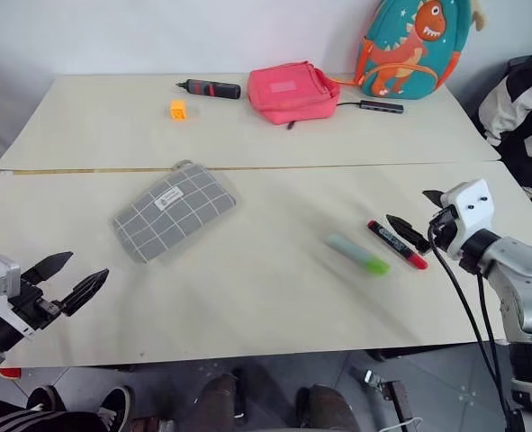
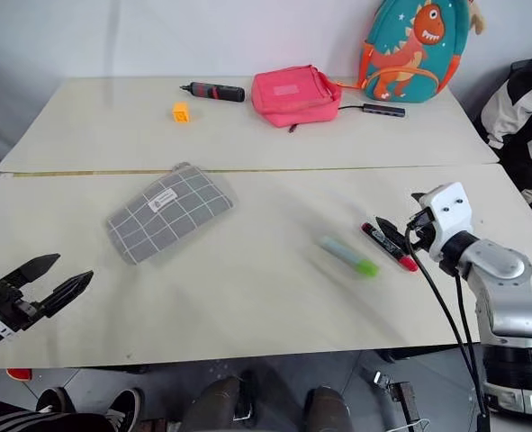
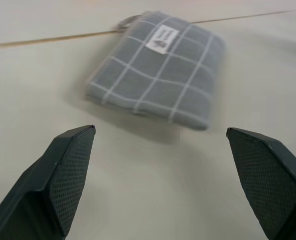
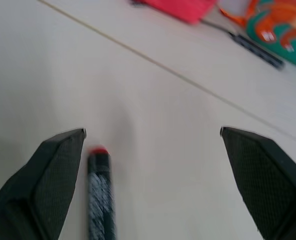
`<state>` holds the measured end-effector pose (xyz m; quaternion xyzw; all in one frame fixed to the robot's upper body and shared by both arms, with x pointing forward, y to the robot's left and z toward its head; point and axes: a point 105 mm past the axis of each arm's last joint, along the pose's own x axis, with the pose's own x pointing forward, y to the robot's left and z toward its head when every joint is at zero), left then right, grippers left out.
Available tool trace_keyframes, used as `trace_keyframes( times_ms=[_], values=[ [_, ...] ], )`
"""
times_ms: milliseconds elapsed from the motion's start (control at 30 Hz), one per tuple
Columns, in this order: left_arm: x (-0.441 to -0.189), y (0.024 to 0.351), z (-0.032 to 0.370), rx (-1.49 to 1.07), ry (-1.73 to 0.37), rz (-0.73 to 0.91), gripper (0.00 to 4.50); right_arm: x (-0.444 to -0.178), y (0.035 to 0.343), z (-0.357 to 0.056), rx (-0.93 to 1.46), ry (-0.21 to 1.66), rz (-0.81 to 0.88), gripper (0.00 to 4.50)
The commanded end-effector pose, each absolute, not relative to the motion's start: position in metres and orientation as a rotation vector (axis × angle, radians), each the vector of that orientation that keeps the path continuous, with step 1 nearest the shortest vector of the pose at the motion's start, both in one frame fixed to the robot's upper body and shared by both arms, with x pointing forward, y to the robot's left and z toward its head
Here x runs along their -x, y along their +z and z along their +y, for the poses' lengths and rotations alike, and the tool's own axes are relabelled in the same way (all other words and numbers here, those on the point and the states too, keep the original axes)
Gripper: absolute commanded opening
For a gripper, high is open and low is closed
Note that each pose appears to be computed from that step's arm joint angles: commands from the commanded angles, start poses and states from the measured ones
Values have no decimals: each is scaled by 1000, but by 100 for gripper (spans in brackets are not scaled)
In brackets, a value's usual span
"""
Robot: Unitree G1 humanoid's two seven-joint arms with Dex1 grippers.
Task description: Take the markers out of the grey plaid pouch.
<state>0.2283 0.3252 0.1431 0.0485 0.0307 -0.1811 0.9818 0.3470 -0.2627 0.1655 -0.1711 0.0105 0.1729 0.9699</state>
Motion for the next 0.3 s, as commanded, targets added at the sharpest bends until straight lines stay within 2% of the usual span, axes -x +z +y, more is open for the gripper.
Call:
trace_keyframes(
  times_ms=[33, 300],
  values=[
    [-227, 149, 329, -149, -320, 29, 446, -353, 173, -287, 325, 221, -5, 450],
    [-223, 149, 319, -149, -366, -15, 446, -365, 166, -331, 295, -45, 14, 450]
  ],
)
